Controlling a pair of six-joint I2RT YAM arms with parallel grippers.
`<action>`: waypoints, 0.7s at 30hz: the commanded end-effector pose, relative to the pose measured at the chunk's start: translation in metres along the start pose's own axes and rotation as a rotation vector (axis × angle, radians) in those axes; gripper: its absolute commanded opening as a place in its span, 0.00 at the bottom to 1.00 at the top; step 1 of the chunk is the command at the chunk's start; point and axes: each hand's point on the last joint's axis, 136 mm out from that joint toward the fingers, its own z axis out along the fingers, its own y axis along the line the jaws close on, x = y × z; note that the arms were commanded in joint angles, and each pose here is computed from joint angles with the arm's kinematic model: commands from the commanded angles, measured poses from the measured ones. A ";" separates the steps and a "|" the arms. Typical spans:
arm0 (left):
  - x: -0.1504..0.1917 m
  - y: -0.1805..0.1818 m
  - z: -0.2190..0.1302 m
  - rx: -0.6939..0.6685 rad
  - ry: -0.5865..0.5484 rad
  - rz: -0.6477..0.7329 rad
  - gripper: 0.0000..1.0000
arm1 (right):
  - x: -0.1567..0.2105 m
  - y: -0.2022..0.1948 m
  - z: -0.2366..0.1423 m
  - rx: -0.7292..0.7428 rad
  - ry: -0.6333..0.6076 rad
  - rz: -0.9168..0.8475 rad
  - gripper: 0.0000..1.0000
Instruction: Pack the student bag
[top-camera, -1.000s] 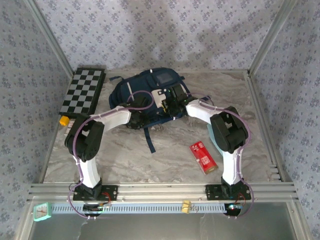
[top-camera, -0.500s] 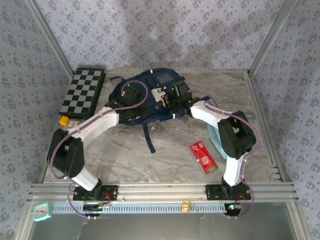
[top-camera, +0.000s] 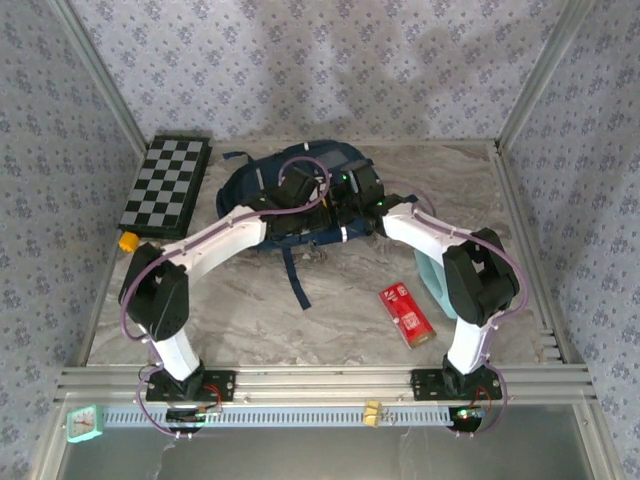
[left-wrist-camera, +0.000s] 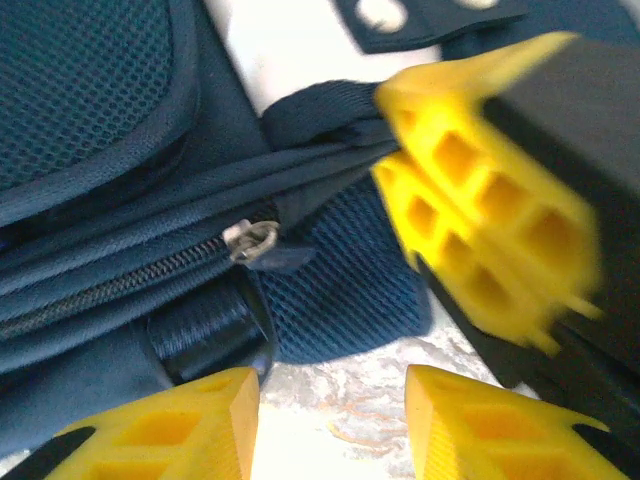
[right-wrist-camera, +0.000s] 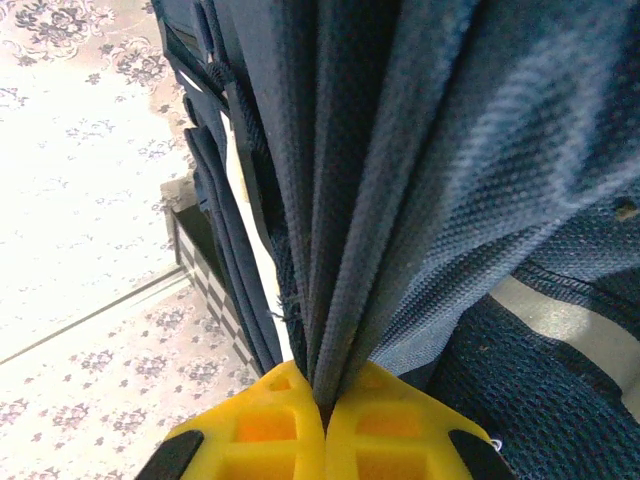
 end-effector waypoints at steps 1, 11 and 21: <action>-0.017 -0.007 0.005 0.018 -0.070 -0.025 0.45 | 0.018 0.053 -0.037 -0.166 0.039 0.008 0.00; -0.062 -0.006 0.014 0.030 -0.255 -0.078 0.43 | 0.029 0.054 -0.049 -0.184 0.068 0.019 0.00; -0.079 -0.009 0.005 -0.006 -0.294 -0.048 0.18 | 0.027 0.050 -0.047 -0.187 0.066 0.010 0.00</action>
